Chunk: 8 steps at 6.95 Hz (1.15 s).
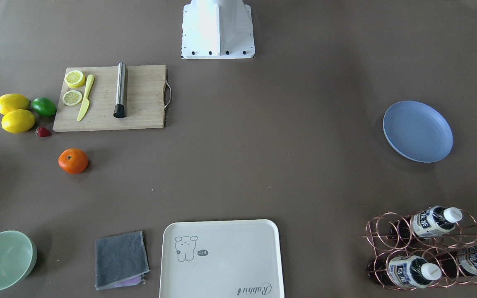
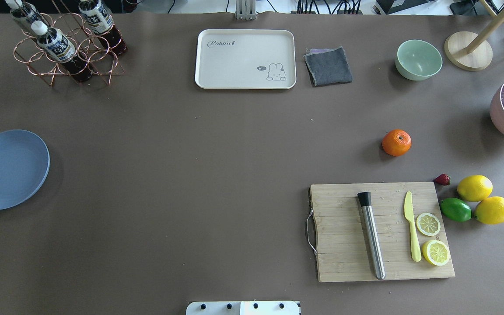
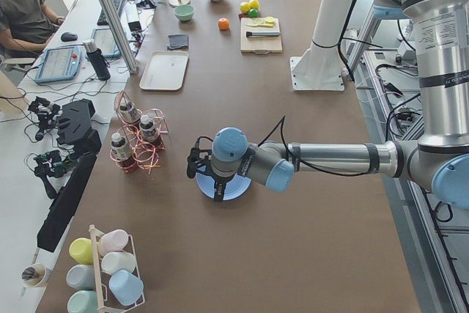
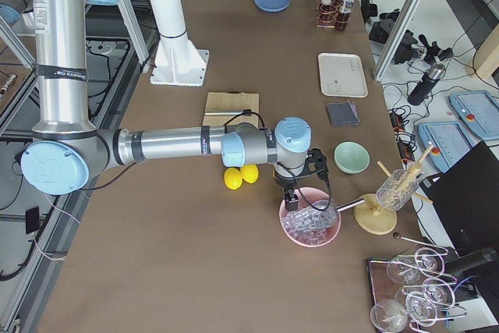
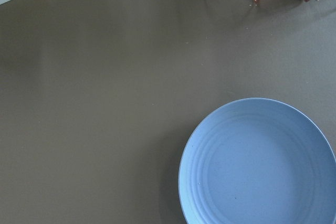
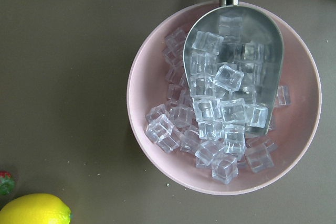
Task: Pick orange to plate
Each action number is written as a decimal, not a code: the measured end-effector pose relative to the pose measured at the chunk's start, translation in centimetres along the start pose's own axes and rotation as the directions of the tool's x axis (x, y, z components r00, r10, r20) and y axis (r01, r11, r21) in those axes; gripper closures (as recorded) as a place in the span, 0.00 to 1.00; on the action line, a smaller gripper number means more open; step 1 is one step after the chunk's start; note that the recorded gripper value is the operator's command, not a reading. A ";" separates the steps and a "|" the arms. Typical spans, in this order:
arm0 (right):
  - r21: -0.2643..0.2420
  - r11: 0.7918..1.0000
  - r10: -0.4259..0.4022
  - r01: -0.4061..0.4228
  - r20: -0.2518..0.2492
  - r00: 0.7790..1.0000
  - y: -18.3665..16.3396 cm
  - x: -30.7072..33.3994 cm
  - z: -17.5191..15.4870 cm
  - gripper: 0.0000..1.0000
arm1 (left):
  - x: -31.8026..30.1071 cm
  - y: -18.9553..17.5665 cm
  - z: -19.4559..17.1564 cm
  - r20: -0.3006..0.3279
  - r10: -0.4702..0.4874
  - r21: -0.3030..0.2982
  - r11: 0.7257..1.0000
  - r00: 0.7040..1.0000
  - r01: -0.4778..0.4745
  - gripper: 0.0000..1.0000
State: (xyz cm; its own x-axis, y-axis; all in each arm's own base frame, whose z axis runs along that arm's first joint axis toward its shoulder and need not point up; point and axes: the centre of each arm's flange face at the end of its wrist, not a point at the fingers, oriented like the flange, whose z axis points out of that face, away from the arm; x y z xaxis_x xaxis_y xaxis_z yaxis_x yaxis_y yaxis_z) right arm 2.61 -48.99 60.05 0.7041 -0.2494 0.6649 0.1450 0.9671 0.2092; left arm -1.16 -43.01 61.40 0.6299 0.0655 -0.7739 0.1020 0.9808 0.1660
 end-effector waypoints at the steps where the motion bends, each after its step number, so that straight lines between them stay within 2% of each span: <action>1: -0.001 1.000 0.000 0.000 -0.001 1.000 0.2 0.0 0.0 0.00 | 0.0 0.1 0.0 -0.002 0.000 -0.001 1.000 1.000 0.000 0.02; 8: -0.004 1.000 -0.002 0.002 0.002 1.000 1.6 -0.5 0.0 0.00 | -0.2 2.0 -0.6 -0.032 -0.023 -0.008 1.000 0.999 0.022 0.02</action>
State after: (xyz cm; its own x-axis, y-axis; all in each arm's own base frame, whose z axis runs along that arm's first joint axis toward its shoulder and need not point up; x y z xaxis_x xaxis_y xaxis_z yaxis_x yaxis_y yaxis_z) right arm 2.55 -47.27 60.05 0.7026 -0.2510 0.6658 0.1491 0.9669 0.2072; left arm -1.53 -40.97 61.54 0.6023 0.0492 -0.7968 0.1101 0.9834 0.1440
